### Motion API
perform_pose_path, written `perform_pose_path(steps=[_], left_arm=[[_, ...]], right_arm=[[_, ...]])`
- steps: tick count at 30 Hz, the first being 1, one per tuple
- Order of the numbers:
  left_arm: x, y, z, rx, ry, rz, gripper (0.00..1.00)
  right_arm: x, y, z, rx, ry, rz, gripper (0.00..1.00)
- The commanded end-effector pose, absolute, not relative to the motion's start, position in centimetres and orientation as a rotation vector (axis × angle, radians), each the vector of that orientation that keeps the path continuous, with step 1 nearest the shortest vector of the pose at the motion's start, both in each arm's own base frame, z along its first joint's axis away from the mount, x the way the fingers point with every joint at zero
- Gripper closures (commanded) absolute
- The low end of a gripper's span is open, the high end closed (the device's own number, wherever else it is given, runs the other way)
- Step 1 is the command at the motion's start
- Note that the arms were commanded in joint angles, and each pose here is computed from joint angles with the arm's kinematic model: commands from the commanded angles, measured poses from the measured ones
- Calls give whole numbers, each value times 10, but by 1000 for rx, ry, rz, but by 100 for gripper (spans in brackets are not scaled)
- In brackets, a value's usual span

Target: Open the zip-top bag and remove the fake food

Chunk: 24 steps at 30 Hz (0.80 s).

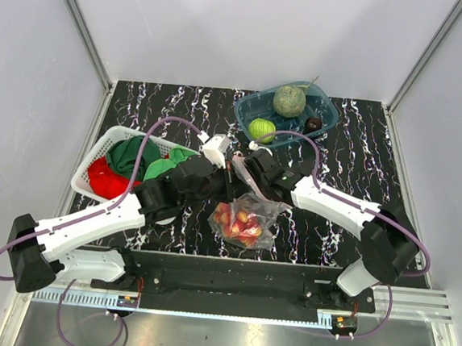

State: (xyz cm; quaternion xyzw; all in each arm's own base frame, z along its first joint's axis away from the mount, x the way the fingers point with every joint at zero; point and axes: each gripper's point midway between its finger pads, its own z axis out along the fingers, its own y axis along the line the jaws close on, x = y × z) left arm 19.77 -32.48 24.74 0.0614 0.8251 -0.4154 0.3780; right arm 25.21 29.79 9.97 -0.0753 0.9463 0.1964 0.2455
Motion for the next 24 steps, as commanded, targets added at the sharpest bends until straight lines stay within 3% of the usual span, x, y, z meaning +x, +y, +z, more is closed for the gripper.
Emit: perform_pose_path(steps=[1, 5, 16, 19, 20, 24], left_arm=[[201, -340, 282, 153, 2004, -1163, 100], [203, -345, 275, 157, 2025, -1155, 100], [202, -347, 262, 148, 2044, -1147, 100], [202, -347, 258, 148, 2053, -1140, 100], [202, -346, 256, 146, 2056, -1137, 100], [200, -344, 258, 140, 2052, -1146, 100]], right_arm=[[248, 319, 91, -281, 2590, 677, 38], [245, 323, 78, -267, 2608, 709, 55], [239, 332, 60, -307, 2626, 776, 54], [239, 332, 53, -321, 2638, 772, 72], [240, 332, 52, -323, 2637, 769, 90], [245, 325, 67, -328, 2585, 737, 100]])
